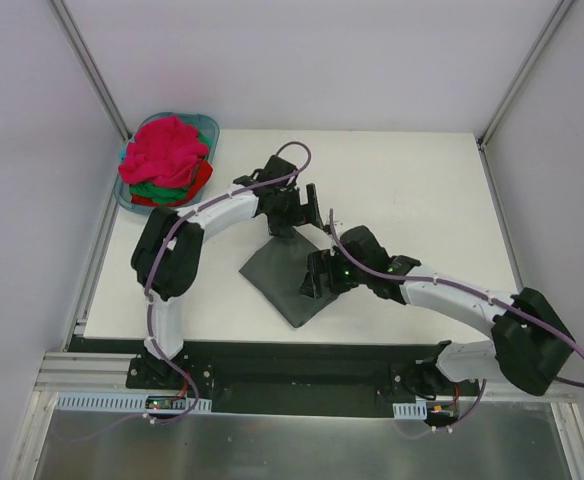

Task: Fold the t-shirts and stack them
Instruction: Fold the long partially folded tshirt into a neat square

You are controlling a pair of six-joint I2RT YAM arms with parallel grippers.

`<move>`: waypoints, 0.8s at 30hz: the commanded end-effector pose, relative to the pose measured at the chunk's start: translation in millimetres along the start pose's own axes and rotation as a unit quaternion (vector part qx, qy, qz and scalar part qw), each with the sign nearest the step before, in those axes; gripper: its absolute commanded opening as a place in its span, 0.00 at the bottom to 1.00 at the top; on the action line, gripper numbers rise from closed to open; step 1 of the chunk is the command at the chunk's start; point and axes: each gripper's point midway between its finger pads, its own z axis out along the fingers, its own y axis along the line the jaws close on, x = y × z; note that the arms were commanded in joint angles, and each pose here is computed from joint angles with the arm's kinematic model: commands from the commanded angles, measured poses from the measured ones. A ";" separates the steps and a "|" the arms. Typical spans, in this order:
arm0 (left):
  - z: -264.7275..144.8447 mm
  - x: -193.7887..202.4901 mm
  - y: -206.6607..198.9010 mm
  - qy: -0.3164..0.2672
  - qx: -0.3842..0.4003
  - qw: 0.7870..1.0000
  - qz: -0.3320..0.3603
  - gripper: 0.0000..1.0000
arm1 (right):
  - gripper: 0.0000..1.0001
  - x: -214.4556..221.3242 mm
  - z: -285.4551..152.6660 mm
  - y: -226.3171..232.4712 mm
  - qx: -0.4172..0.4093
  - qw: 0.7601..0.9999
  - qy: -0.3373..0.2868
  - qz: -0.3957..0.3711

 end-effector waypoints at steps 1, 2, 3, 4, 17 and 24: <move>28.8 -3.9 13.5 0.014 -0.016 1.000 -0.001 0.99 | 0.96 -6.9 20.9 -16.2 0.038 0.999 -0.003 0.022; 34.8 -8.6 23.2 0.003 -0.038 0.999 -0.008 0.99 | 0.96 -1.6 25.2 -29.2 0.066 0.997 0.005 0.030; 40.7 -10.4 30.6 -0.002 -0.052 0.998 -0.016 0.99 | 0.96 2.5 27.1 -41.4 0.094 0.995 0.012 0.035; 46.6 -9.1 36.8 0.005 -0.057 0.998 -0.024 0.99 | 0.96 7.1 29.4 -54.1 0.120 0.992 0.021 0.040; -4.4 37.7 104.7 -0.024 -0.158 0.985 -0.060 0.99 | 0.96 4.3 14.7 -125.7 0.227 0.971 0.065 0.046; -32.7 15.7 75.1 -0.069 -0.119 0.990 -0.037 0.99 | 0.96 -44.6 -20.3 -99.4 0.221 0.975 -0.001 0.018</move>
